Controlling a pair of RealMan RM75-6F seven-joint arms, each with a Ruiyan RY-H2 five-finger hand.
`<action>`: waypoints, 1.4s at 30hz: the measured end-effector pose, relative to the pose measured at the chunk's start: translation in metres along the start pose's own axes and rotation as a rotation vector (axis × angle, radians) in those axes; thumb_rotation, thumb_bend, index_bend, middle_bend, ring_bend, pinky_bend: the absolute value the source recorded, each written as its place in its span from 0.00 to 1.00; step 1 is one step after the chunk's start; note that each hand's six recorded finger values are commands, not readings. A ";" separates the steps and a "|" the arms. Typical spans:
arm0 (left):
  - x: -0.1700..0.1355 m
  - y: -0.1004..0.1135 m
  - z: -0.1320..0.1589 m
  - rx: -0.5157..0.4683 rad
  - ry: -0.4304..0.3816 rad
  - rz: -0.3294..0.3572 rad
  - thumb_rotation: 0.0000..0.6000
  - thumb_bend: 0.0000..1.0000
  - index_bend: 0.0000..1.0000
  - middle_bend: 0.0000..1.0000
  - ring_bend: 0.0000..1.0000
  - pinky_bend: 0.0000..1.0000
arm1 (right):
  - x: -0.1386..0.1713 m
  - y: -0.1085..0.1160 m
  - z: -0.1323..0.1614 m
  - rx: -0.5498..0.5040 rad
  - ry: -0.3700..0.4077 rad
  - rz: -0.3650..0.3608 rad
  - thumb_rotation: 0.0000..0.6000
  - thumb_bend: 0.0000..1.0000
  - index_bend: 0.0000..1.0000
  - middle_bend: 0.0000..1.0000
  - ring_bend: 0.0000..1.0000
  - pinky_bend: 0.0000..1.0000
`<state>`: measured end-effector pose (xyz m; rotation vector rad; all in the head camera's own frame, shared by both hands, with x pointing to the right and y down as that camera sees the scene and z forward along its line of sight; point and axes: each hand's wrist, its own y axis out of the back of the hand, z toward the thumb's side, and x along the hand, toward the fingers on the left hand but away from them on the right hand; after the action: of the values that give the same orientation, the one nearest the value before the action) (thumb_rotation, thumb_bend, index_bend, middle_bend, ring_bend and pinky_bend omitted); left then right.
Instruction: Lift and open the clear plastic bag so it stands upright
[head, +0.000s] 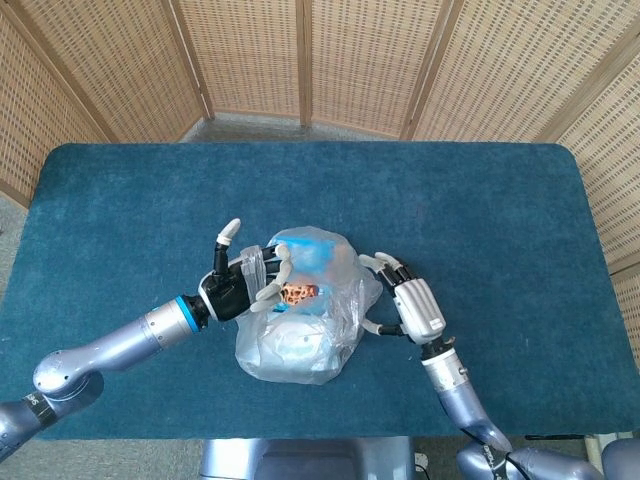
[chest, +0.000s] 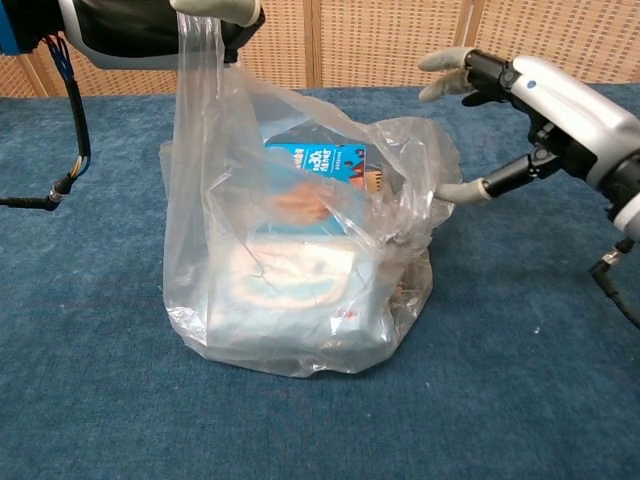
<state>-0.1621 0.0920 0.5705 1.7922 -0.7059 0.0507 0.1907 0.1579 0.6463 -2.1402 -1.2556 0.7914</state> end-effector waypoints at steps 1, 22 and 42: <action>0.000 0.001 0.000 0.000 0.001 0.000 0.00 0.18 0.47 0.61 0.80 0.87 | -0.001 0.000 0.002 -0.008 0.000 -0.005 1.00 0.07 0.11 0.21 0.13 0.12; 0.008 -0.005 0.004 0.005 0.000 -0.026 0.00 0.18 0.47 0.61 0.80 0.87 | -0.024 0.005 0.028 -0.309 -0.078 -0.150 1.00 0.14 0.19 0.25 0.15 0.12; 0.015 -0.010 0.011 -0.001 -0.016 -0.037 0.00 0.18 0.47 0.61 0.80 0.87 | -0.031 0.008 0.010 -0.316 -0.096 -0.173 1.00 0.19 0.26 0.29 0.18 0.14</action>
<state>-0.1480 0.0773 0.5636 1.8058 -0.6841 0.0110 0.1761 0.1280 0.6403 -2.2146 -1.6860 0.6645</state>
